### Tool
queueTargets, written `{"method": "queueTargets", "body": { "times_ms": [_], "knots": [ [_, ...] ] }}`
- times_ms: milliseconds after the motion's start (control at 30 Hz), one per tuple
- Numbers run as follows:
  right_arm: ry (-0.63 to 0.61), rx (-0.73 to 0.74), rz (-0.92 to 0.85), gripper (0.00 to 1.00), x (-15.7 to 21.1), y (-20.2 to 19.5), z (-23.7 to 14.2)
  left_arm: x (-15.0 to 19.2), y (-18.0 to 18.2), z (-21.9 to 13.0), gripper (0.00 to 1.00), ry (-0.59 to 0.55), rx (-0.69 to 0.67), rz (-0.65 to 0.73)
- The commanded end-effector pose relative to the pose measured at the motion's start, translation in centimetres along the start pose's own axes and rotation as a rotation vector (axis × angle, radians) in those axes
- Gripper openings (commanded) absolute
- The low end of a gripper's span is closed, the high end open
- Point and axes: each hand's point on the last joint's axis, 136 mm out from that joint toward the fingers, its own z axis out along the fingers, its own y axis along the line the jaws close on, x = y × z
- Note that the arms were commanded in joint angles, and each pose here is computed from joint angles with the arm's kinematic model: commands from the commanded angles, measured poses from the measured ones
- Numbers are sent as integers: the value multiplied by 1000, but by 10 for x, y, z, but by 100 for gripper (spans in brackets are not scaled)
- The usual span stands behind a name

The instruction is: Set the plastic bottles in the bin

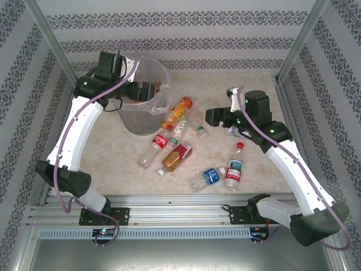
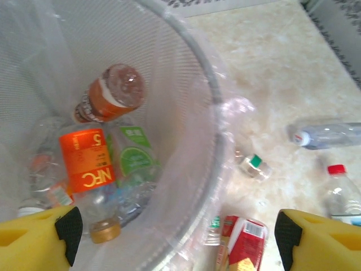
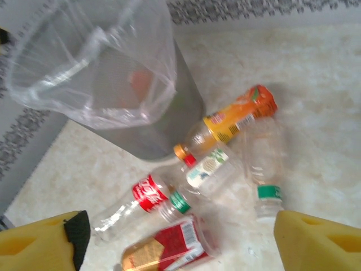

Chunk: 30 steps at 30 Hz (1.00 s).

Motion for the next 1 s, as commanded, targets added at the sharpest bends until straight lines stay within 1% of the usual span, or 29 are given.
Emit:
{"method": "queueTargets", "body": {
  "times_ms": [0,100,233,333,467,600,767,833,967],
  "knots": [
    [118,80,0,82,30,-23,20,-8,-45,-20,91,-108,144,63],
    [181,130,-16,81,46,-39,37,1,-72,-29,92,-129,222,91],
    [254,168,-39,81,62,-55,62,11,-103,-28,92,-144,329,110],
    [318,219,-53,80,76,-74,84,15,-119,-14,95,-164,390,115],
    [388,265,-50,79,94,-95,111,26,-133,9,100,-152,448,103],
    [441,277,-40,76,109,-107,135,37,-126,32,100,-153,411,67],
    [469,253,-35,76,117,-110,156,44,-113,44,100,-165,337,41],
    [481,240,-38,75,120,-110,164,47,-109,50,100,-151,313,30],
    [510,241,-37,75,126,-114,175,55,-109,61,100,-109,318,15]
  ]
}}
